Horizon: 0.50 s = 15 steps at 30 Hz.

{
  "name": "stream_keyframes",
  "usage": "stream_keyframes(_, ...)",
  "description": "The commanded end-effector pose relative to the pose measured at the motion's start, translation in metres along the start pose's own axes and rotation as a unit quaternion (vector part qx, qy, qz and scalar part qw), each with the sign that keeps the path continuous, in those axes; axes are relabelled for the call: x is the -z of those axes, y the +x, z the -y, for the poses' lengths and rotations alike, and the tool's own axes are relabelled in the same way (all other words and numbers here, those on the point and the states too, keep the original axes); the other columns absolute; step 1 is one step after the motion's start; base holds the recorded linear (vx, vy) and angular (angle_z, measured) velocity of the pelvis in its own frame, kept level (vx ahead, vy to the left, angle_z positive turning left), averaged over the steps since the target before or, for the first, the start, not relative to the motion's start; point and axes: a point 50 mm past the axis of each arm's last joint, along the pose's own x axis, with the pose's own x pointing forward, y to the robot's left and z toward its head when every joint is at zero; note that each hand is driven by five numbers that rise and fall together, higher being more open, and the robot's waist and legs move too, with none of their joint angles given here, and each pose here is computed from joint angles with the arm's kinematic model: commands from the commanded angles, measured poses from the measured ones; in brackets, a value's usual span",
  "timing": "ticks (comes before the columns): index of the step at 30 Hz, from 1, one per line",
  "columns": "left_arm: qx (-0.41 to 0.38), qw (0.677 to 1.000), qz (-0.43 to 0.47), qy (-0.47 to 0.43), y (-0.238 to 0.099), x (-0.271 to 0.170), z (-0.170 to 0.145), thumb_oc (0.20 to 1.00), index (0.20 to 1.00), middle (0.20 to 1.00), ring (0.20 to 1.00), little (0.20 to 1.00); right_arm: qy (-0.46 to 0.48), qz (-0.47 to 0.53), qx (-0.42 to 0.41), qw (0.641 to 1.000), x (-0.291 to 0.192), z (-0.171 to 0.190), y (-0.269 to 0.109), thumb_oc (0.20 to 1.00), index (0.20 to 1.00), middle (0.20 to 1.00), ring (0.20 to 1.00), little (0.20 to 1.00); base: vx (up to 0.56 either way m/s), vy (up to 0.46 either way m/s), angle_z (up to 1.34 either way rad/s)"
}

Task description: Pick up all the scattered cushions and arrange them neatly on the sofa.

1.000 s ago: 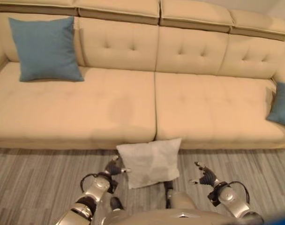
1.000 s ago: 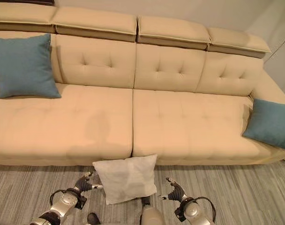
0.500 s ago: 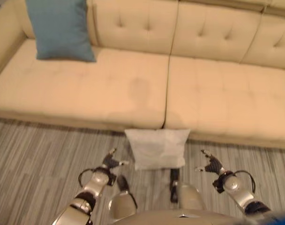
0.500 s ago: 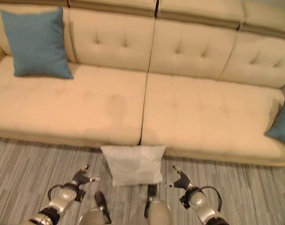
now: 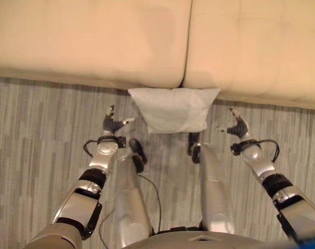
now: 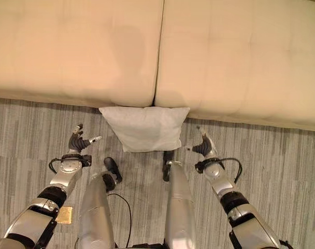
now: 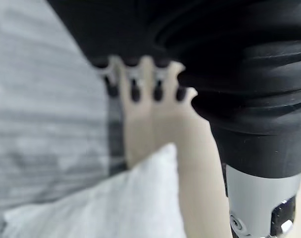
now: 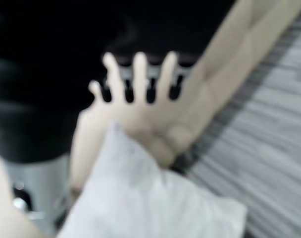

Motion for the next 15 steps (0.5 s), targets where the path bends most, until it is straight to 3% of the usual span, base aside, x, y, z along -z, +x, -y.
stream_keyframes(1,-0.01,0.999,-0.029,-0.012,-0.012,0.023,-0.005,1.0,1.0,1.0,1.0,1.0,0.023,-0.031,0.018,0.999,0.023,-0.001,-0.017,1.0,1.0,1.0,1.0,1.0,0.0,0.0,0.0)
stream_keyframes(7,-0.011,0.998,-0.045,-0.031,-0.009,0.023,0.001,1.0,1.0,1.0,1.0,1.0,0.054,-0.047,0.04,0.997,0.023,0.003,-0.012,1.0,1.0,1.0,1.0,1.0,0.03,0.003,0.05)
stream_keyframes(15,0.007,0.999,-0.01,0.031,0.013,-0.01,0.003,1.0,1.0,1.0,1.0,1.0,0.083,-0.02,0.048,0.995,0.003,0.013,0.006,1.0,1.0,1.0,1.0,1.0,0.03,0.016,0.02)
